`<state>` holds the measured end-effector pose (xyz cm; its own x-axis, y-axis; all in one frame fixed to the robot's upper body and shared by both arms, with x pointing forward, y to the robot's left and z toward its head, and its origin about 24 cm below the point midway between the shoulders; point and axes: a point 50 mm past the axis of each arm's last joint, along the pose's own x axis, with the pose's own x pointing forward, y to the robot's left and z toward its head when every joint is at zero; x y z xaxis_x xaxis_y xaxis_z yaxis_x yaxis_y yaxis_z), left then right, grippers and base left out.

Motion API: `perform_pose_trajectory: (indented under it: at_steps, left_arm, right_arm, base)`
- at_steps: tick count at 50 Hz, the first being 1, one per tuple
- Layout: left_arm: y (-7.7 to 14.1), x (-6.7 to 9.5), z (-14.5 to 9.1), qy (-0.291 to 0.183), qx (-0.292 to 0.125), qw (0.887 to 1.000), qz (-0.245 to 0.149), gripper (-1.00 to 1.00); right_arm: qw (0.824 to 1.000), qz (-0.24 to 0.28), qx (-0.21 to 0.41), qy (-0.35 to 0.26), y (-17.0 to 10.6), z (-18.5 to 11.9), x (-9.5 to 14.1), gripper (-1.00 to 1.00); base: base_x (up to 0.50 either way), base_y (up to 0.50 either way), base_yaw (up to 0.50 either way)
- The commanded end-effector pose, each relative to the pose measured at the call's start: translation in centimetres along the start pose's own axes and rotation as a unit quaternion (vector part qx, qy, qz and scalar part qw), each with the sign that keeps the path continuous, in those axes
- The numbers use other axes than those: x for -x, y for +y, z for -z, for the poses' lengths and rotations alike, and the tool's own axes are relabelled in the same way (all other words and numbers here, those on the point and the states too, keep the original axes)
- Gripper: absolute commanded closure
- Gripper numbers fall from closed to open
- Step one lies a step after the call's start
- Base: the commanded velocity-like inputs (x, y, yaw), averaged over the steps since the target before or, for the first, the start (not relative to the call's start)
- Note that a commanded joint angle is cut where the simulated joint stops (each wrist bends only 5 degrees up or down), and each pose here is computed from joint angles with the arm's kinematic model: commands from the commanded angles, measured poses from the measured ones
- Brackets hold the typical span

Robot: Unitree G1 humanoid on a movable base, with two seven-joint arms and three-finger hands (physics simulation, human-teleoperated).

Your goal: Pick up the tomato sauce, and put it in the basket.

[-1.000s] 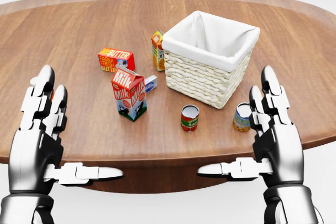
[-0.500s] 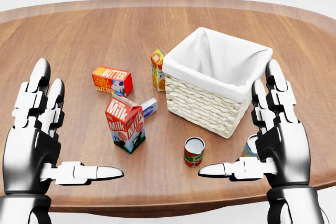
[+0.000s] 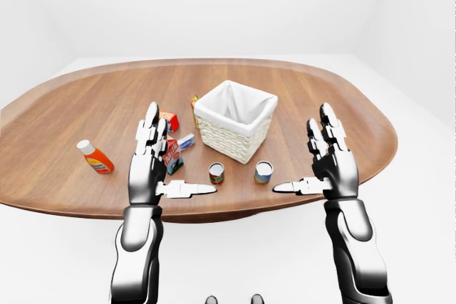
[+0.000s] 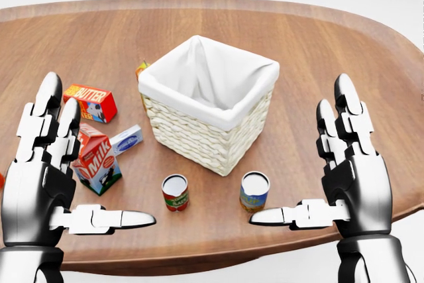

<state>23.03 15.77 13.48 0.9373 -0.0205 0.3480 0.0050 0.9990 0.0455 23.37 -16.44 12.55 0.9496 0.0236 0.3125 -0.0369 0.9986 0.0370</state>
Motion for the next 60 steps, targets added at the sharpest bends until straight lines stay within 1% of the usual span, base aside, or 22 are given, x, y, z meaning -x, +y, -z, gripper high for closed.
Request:
perform_pose_trajectory:
  at_steps: [1,11,13,21,37,57,58,60]
  left_arm:
    - [-0.10,0.02,-0.10,-0.002,0.000,1.000,0.001,-0.96]
    - [-0.17,0.02,-0.01,0.000,0.001,1.000,0.002,-0.96]
    - [-0.17,0.03,-0.09,-0.002,0.001,1.000,0.002,-0.96]
    - [-0.15,0.06,-0.17,-0.003,0.001,1.000,0.002,-0.97]
    - [-0.16,0.08,-0.12,-0.002,0.002,1.000,0.002,-0.96]
    - [-0.15,0.07,-0.30,-0.006,0.003,1.000,0.002,-0.96]
    - [-0.14,0.06,-0.29,-0.006,0.003,1.000,0.002,-0.96]
    - [-0.14,0.07,-0.28,-0.006,0.003,1.000,0.002,-0.96]
  right_arm:
    - [1.000,0.000,0.000,-0.002,0.02,-0.11,0.06,-1.00]
    - [1.000,0.005,-0.002,0.004,-0.10,0.22,-0.01,-1.00]
    - [1.000,0.008,0.005,0.003,-0.08,0.14,-0.07,-1.00]
    - [1.000,0.003,-0.004,-0.005,-0.02,-0.25,0.08,-1.00]
    - [1.000,0.007,-0.003,-0.001,-0.05,-0.07,0.04,-1.00]
    - [1.000,0.003,-0.006,-0.011,-0.04,-0.52,0.03,-1.00]
    - [1.000,-0.003,-0.013,-0.013,0.01,-0.61,0.11,-1.00]
    - [1.000,-0.004,-0.009,-0.010,0.10,-0.49,0.16,-1.00]
  base:
    - [-0.01,-0.50,0.00]
    - [-0.01,-0.47,0.00]
    - [0.00,0.00,0.00]
    - [0.00,0.00,0.00]
    - [0.47,-0.02,0.00]
    - [0.00,0.00,0.00]
    - [0.15,0.00,0.00]
    - [0.50,-0.08,0.00]
